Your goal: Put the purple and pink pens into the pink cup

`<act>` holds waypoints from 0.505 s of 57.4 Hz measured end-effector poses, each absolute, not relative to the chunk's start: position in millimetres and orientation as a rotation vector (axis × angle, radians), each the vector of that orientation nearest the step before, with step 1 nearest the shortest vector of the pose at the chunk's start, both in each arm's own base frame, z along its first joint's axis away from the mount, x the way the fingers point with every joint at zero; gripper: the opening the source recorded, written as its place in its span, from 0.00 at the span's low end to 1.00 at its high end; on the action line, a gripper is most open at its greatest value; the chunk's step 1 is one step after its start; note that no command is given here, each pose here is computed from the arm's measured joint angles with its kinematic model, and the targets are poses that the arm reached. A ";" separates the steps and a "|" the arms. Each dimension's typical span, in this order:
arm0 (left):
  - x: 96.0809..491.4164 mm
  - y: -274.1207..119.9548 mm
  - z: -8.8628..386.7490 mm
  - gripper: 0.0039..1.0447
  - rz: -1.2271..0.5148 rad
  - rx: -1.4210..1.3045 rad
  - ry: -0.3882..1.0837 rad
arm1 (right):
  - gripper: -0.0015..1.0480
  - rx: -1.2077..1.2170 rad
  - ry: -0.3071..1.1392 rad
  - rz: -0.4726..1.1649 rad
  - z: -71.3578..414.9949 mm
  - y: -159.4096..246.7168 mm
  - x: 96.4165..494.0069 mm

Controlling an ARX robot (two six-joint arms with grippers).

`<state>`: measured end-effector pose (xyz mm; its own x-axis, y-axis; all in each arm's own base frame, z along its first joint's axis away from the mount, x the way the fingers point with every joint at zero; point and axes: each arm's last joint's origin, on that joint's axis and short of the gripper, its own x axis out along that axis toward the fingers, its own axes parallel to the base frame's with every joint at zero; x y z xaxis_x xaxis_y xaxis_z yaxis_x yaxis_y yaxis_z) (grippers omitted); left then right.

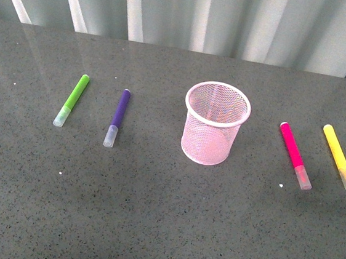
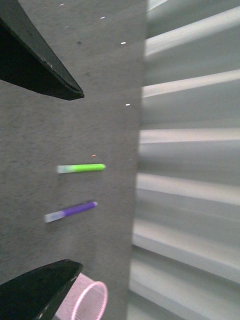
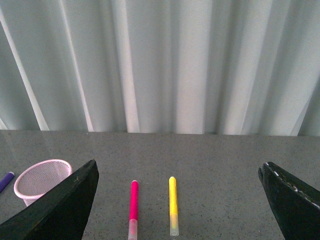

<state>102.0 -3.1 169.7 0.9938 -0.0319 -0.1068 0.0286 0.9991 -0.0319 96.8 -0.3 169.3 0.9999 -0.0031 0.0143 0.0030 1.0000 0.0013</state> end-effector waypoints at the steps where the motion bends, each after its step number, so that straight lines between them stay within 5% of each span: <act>1: 105.3 -4.5 171.8 0.94 -0.036 -0.031 0.122 | 0.93 0.001 -0.014 -0.003 169.3 -0.3 96.8; 18: 204.3 -24.7 245.8 0.94 -0.122 -0.012 0.119 | 0.93 0.001 -0.014 -0.003 169.3 -0.3 96.8; 29: 331.5 -46.6 229.8 0.94 -0.123 0.073 0.484 | 0.93 0.001 -0.014 -0.003 169.3 -0.3 96.8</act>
